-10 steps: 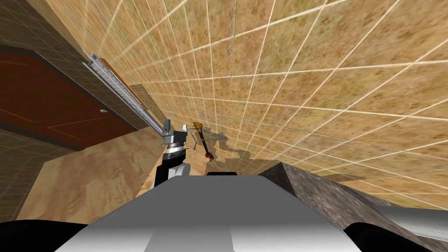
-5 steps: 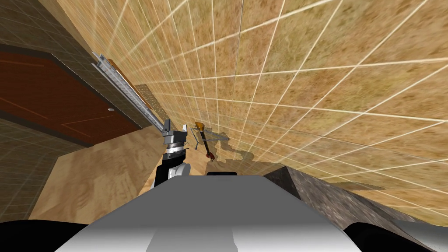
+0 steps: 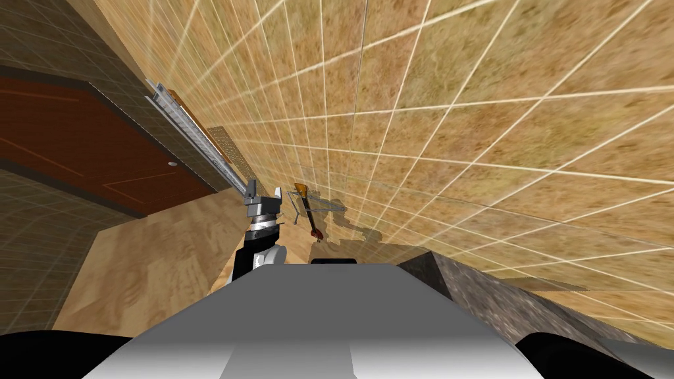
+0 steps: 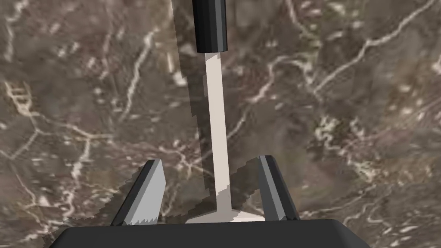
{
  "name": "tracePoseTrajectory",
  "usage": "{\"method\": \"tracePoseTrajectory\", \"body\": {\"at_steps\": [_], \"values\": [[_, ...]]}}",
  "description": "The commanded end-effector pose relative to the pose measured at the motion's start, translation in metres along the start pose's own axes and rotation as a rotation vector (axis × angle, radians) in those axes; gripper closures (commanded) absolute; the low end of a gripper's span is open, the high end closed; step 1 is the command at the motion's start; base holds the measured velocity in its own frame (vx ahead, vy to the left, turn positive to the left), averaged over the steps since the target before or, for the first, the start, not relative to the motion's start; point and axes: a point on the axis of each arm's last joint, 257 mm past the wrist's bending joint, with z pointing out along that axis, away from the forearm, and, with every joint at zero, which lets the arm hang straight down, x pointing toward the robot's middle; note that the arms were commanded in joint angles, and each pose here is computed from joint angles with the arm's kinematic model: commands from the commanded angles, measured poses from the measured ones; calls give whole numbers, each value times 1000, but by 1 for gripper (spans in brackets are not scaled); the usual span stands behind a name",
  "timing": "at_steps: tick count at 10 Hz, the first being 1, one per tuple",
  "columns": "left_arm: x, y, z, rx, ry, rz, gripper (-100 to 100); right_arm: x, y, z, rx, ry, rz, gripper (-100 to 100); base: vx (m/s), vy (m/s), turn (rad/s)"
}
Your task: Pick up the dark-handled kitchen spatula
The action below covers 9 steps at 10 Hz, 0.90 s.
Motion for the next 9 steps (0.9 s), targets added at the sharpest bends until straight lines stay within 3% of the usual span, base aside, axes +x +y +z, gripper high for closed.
{"method": "tracePoseTrajectory", "body": {"at_steps": [1, 4, 5, 6, 7, 8, 9], "values": [[0, 0, 0, 0, 0, 0, 0, 0, 0, 0, 0, 0, 0, 100, 0, 0, 0], [0, 0, 0, 0, 0, 0, 0, 0, 0, 0, -1, 0, -1, 100, 0, 0, 0], [0, 0, 0, 0, 0, 0, 0, 0, 0, 0, -1, 0, -1, 0, 0, 0, 0], [0, 0, 0, 0, 0, 0, 0, 1, -4, -12, 1, 1, -6, 100, 6, 11, -59], [0, 0, 0, 0, 0, 0, 0, 2, -7, -20, 1, 2, -11, 100, 12, 21, -72], [0, 0, 0, 0, 0, 0, 0, 1, -5, -15, 3, 2, -8, 100, 5, 10, -15], [0, 0, 0, 0, 0, 0, 0, 1, -4, -16, 1, 2, -8, 0, 0, 0, 0]]}}
